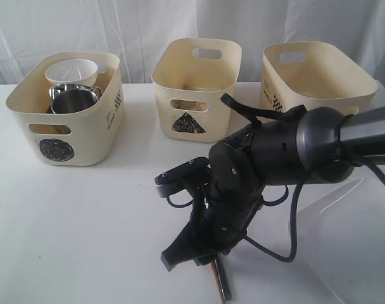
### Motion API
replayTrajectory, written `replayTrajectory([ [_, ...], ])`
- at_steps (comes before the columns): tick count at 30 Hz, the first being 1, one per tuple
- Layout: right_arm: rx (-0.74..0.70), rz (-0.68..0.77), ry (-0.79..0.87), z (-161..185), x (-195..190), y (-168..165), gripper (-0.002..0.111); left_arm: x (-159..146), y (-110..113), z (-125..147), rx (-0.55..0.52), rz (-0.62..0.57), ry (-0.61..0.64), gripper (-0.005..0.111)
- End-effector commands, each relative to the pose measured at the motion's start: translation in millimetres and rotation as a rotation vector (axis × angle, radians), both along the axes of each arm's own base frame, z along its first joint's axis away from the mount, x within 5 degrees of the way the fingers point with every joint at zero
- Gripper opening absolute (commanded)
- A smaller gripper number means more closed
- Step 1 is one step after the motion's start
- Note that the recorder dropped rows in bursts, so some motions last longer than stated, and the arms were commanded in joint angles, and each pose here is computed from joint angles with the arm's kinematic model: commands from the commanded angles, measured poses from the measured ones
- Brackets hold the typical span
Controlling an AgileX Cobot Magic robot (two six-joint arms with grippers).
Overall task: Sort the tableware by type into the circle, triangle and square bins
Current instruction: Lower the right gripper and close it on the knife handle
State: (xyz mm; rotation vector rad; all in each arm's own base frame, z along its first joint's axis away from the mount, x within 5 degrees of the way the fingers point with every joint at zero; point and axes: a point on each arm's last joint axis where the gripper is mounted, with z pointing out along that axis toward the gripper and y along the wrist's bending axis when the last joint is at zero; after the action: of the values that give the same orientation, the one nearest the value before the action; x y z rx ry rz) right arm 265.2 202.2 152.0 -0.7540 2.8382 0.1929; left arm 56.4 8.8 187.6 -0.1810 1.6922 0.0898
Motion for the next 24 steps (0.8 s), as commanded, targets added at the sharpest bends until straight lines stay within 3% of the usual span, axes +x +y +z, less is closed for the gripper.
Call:
replayTrajectory([
  [1, 0.009, 0.0, -0.024, 2.0, 3.1, 1.7, 0.038, -0.2, 0.0, -0.7, -0.006, 0.002, -0.003, 0.047],
  [16, 0.029, -0.254, -0.051, -4.1, 11.4, 0.3, 0.038, -0.2, 0.0, -0.7, -0.006, 0.002, -0.003, 0.047],
  [24, 0.027, -0.29, -0.044, -4.3, 11.1, -0.5, 0.038, -0.2, 0.0, -0.7, -0.006, 0.002, -0.003, 0.047],
])
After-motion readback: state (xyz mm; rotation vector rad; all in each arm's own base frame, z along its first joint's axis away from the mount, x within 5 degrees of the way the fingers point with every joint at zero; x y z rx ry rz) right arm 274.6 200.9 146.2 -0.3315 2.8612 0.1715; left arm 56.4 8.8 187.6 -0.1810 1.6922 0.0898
